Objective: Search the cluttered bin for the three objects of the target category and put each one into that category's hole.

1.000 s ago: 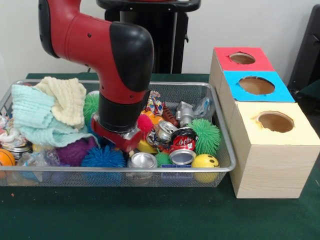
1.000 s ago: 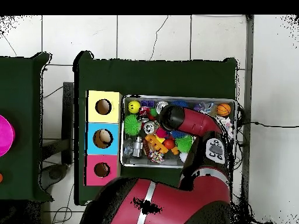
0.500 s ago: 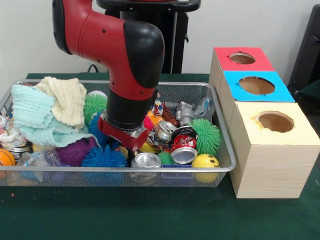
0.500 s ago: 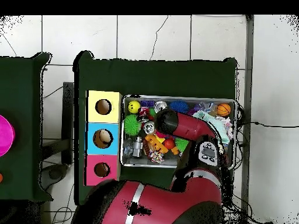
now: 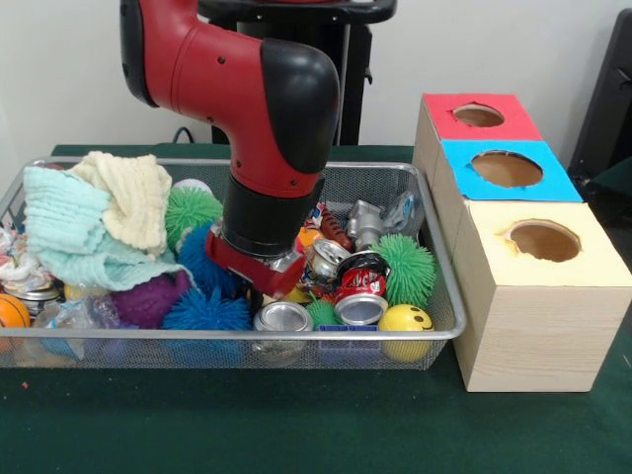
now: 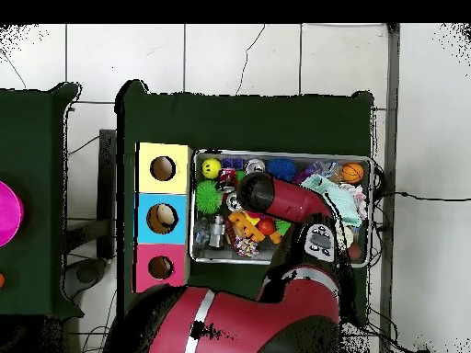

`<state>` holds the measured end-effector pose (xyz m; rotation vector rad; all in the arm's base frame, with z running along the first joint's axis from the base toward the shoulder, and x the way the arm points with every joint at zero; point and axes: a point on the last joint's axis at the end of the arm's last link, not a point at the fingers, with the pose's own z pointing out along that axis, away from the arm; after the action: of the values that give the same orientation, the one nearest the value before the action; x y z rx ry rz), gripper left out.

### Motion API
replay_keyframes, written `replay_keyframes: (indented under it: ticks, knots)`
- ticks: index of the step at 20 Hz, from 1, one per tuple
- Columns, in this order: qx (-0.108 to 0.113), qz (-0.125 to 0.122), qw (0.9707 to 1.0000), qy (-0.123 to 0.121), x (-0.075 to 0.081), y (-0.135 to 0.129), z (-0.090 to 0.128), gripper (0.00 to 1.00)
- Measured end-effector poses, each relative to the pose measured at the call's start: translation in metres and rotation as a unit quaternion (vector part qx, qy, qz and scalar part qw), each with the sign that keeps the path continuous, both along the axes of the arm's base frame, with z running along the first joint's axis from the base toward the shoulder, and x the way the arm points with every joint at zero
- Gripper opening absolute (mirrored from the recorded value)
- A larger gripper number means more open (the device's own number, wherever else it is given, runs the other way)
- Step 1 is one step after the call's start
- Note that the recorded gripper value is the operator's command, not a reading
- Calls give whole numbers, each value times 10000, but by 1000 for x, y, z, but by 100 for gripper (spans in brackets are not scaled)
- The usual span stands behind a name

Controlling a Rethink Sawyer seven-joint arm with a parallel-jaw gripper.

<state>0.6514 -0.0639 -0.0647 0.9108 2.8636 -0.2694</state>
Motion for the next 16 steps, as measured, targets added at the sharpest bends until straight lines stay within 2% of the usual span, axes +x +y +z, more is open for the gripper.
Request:
replay_keyframes:
  ticks: [16]
  knots:
    - [18,-40,10000,-2,0,1,0,0]
